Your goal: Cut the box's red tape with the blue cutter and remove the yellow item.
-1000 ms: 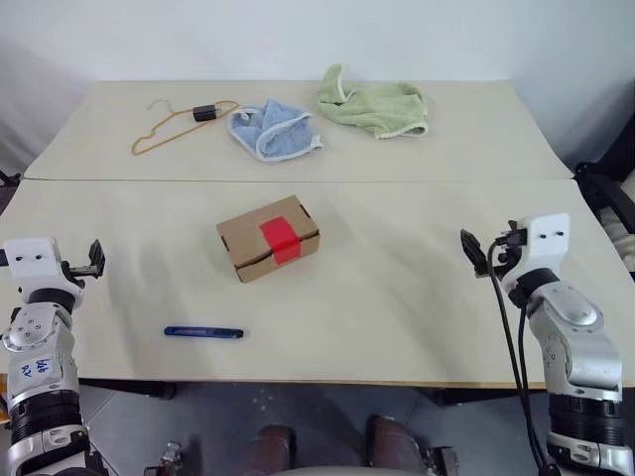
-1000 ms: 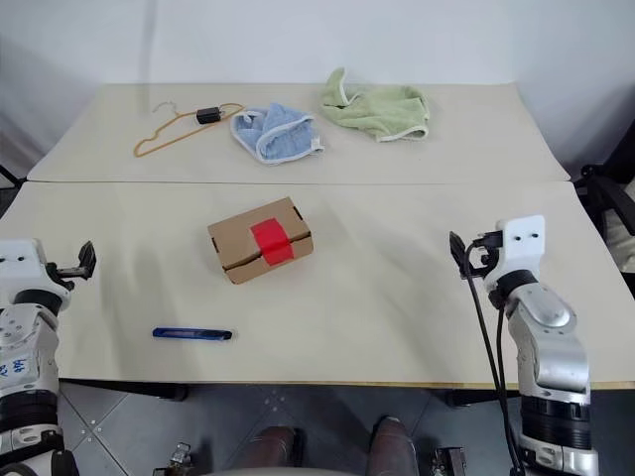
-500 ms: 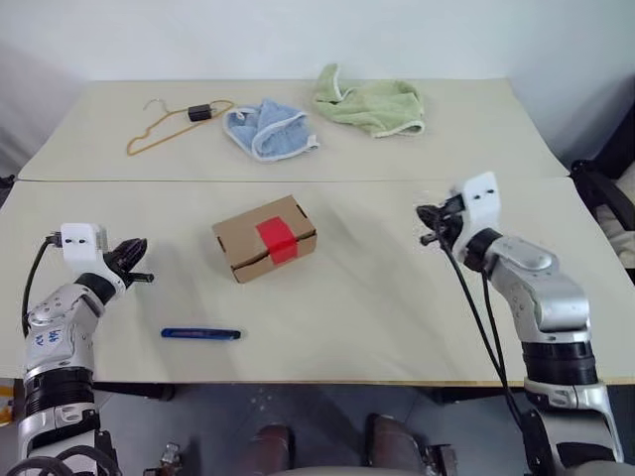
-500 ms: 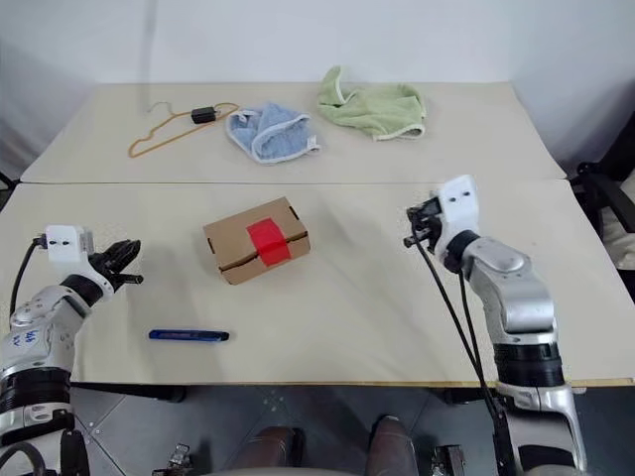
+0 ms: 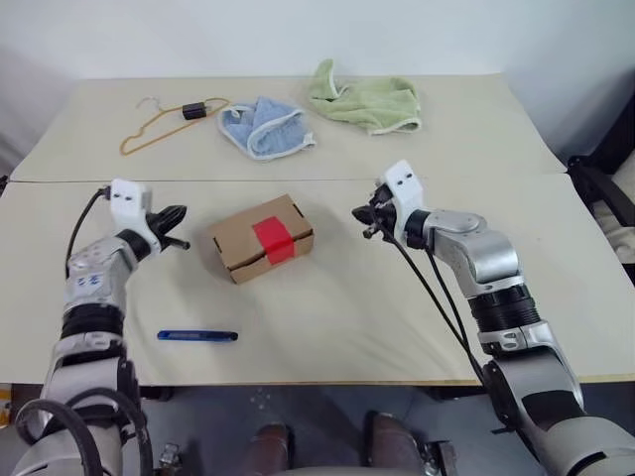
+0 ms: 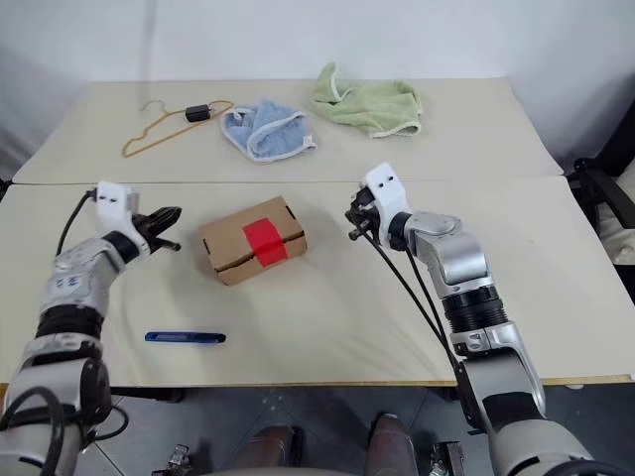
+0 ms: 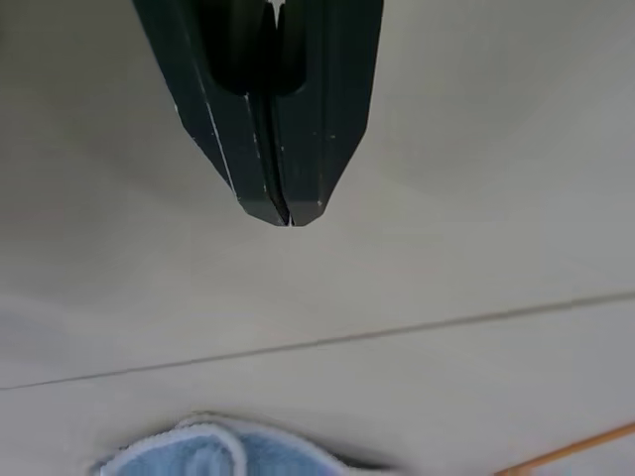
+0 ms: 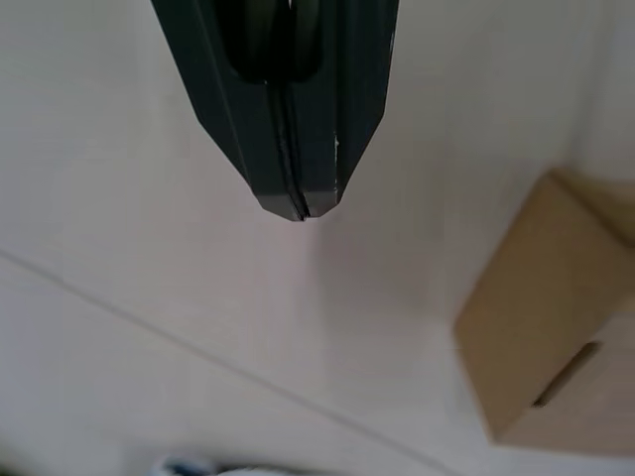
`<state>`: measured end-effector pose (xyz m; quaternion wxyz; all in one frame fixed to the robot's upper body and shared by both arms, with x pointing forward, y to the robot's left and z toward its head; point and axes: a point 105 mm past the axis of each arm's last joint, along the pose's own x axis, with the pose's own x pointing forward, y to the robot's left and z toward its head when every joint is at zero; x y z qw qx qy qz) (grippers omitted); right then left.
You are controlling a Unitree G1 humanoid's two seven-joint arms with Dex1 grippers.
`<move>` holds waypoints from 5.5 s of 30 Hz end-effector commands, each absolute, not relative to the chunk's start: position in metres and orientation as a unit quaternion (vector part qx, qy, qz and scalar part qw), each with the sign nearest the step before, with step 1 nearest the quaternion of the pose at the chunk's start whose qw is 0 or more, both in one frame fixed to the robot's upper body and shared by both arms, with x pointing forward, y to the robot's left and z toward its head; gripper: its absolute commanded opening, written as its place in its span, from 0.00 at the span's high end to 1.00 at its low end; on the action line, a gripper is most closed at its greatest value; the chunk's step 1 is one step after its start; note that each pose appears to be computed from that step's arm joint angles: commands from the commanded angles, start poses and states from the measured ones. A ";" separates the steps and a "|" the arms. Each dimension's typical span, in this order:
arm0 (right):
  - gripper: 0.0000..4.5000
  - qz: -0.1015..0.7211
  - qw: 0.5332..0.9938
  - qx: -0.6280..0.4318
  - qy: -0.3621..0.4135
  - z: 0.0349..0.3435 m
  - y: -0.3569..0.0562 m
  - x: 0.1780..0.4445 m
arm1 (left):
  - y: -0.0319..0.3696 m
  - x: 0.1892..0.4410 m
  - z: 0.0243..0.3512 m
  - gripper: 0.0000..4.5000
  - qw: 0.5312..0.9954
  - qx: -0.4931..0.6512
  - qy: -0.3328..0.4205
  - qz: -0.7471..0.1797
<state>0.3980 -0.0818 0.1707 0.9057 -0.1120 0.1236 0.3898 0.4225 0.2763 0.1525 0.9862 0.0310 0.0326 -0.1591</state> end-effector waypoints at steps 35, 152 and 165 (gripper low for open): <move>1.00 0.348 0.920 -0.116 0.138 0.184 -0.104 0.375 | 0.089 0.357 0.153 1.00 0.772 0.080 0.075 -0.626; 0.00 0.608 0.774 -0.154 0.089 0.204 -0.097 0.229 | 0.264 0.286 0.135 0.01 0.717 0.283 0.091 -0.631; 0.00 0.626 0.757 -0.157 0.100 0.187 -0.097 0.226 | 0.273 0.243 0.126 0.01 0.697 0.268 0.125 -0.653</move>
